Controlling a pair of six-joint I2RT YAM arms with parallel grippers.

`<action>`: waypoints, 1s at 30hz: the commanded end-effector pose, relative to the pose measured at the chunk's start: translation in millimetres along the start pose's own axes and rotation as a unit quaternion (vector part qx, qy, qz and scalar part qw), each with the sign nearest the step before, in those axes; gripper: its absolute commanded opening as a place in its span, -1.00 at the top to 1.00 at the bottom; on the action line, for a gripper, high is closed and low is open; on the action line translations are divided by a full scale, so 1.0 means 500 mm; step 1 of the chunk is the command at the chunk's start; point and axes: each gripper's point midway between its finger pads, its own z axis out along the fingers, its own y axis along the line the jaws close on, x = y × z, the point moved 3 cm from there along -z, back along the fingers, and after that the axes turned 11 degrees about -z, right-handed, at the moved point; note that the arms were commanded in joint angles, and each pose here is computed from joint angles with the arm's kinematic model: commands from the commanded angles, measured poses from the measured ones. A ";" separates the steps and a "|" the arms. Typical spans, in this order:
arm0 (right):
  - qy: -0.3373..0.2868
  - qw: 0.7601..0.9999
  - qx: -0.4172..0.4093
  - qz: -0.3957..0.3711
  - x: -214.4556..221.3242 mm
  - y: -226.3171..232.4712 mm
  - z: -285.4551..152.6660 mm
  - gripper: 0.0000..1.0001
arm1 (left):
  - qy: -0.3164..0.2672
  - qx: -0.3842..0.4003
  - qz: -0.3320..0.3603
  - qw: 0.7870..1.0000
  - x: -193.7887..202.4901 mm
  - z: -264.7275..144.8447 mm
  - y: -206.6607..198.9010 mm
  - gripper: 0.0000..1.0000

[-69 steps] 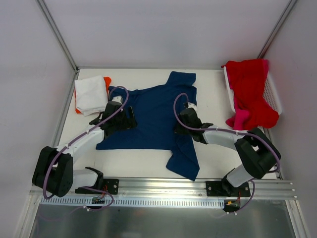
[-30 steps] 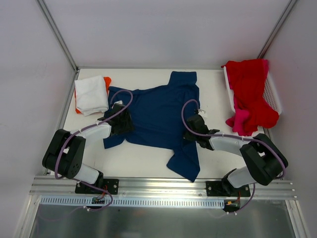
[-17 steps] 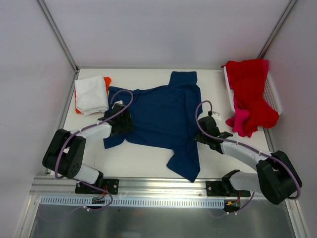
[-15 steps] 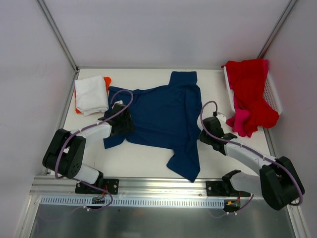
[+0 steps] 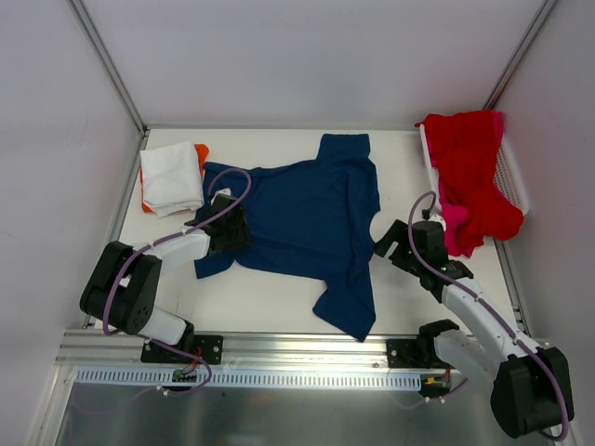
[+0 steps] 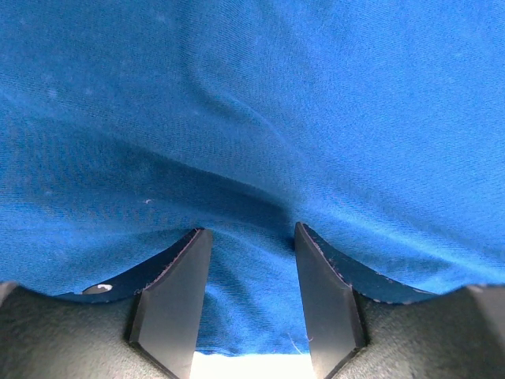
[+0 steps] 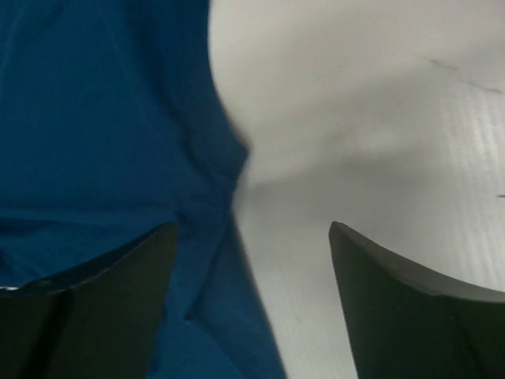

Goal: Fold and stack the t-shirts
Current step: Flatten the tshirt out

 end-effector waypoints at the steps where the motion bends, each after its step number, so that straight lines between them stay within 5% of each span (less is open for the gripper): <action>1: 0.000 0.997 -0.074 -0.003 -0.043 0.066 -0.007 -0.79 | 0.061 -0.057 0.009 0.996 0.069 0.005 0.058 0.06; 17: 0.073 0.992 -0.086 0.053 0.039 0.094 0.099 -0.68 | 0.062 -0.055 0.012 0.996 0.072 0.004 0.056 0.08; 24: 0.079 0.993 -0.073 0.047 0.049 0.086 0.110 0.24 | 0.060 -0.056 0.013 0.997 0.069 0.004 0.055 0.08; 30: 0.083 0.993 -0.066 0.041 0.054 0.080 0.114 0.80 | 0.061 -0.055 0.014 0.997 0.070 0.004 0.056 0.10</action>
